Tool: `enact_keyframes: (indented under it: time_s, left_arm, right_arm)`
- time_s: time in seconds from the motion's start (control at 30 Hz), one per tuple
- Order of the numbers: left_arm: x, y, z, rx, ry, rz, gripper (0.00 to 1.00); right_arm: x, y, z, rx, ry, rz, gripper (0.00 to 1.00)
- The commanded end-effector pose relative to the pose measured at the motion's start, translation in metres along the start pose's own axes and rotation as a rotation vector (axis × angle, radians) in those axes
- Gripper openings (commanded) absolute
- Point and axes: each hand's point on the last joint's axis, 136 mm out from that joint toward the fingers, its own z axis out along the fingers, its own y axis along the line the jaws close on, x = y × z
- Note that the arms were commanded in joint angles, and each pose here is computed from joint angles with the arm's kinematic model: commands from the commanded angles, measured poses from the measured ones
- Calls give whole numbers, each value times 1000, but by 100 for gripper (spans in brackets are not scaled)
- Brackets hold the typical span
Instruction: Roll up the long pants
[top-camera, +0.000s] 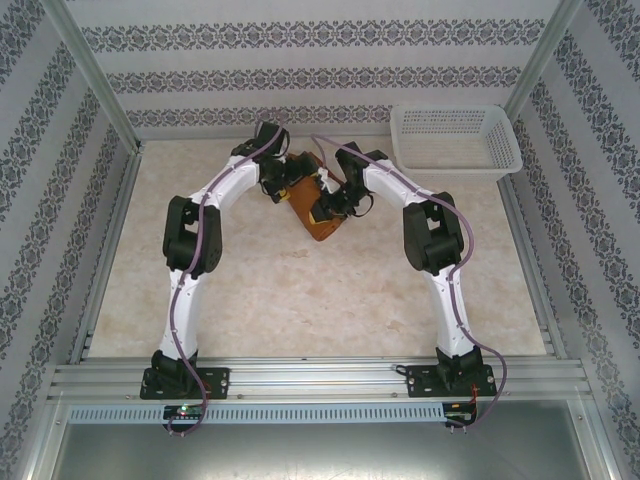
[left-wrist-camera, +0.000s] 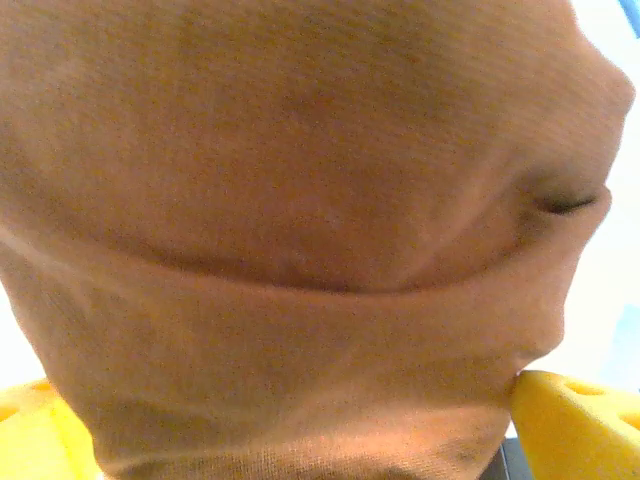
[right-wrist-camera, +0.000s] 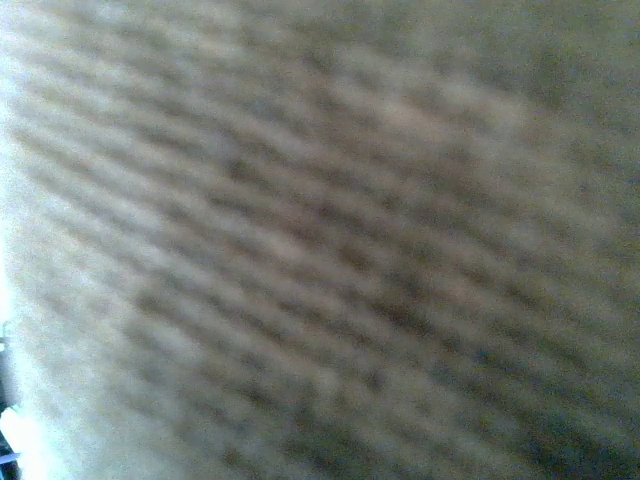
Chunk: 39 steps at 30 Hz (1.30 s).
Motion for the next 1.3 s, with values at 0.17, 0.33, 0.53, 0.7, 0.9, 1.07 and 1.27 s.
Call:
enact_keyframes:
  time_s: [0.17,0.33,0.53,0.7,0.9,1.07,1.27]
  left_arm:
    - [46,26,67,-75,92,58,100]
    - [52,44,85,-123,130,21,66]
    - [55,59,89,-184,142,2,0]
    - [55,59,85,-203,148,-8,0]
    - [58,56,83,-209,177,-35,0]
    - [67,50,88,-182,231,-83,0]
    - [72,43,79,-167,265,-83,0]
  right_arm:
    - [24,26,4,-87,52,8,0]
    - [31,19,0,-27,52,8,0]
    - [43,8,-13,106,45,-13,55]
    - [49,-4,-45,434,3,-94,88]
    - [43,41,-83,898,-104,-353,98]
    - [27,62,-73,1197,-135,-512,98]
    - [5,20,-44,1457,-62,-636,98]
